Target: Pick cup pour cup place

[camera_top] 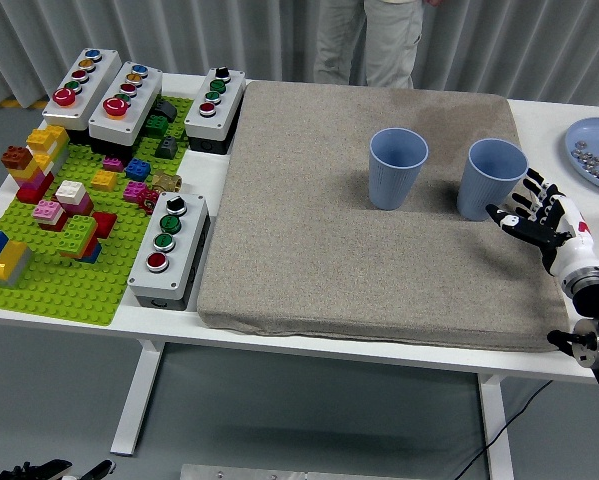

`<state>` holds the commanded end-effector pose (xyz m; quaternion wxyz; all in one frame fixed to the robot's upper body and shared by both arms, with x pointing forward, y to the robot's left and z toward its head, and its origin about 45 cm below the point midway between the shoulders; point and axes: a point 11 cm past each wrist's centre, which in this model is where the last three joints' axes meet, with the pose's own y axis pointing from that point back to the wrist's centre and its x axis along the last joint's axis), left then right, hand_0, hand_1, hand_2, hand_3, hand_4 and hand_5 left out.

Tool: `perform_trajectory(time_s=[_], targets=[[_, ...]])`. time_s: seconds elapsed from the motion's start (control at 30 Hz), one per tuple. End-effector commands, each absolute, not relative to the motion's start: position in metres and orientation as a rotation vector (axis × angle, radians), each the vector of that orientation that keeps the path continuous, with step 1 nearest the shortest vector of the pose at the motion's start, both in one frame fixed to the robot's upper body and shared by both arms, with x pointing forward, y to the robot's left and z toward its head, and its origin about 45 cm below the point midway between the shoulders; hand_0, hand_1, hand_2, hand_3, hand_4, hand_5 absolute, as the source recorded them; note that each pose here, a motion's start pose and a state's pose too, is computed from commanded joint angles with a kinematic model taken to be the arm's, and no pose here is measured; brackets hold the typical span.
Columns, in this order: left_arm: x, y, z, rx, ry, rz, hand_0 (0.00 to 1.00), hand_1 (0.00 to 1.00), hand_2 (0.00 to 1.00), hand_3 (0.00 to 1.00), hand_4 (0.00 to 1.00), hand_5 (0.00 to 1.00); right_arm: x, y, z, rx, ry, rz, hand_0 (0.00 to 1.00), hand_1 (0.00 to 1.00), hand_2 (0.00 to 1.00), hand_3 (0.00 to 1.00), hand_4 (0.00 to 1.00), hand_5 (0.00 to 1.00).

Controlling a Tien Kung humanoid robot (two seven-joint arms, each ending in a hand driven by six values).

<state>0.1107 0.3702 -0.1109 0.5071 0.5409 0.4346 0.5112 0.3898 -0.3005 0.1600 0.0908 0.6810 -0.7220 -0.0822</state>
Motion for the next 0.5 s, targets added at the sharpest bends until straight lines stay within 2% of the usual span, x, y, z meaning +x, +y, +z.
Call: perform_trajectory(time_s=[0.5], targets=[[0.1117, 0.3702, -0.1106, 1.306, 1.044, 1.229, 0.769, 0.764, 0.815, 0.686, 0.505, 0.998, 0.3916, -0.2991, 0.1596, 2.025, -2.141, -0.250, 0.995, 0.901, 0.972, 0.924, 0.856, 0.207]])
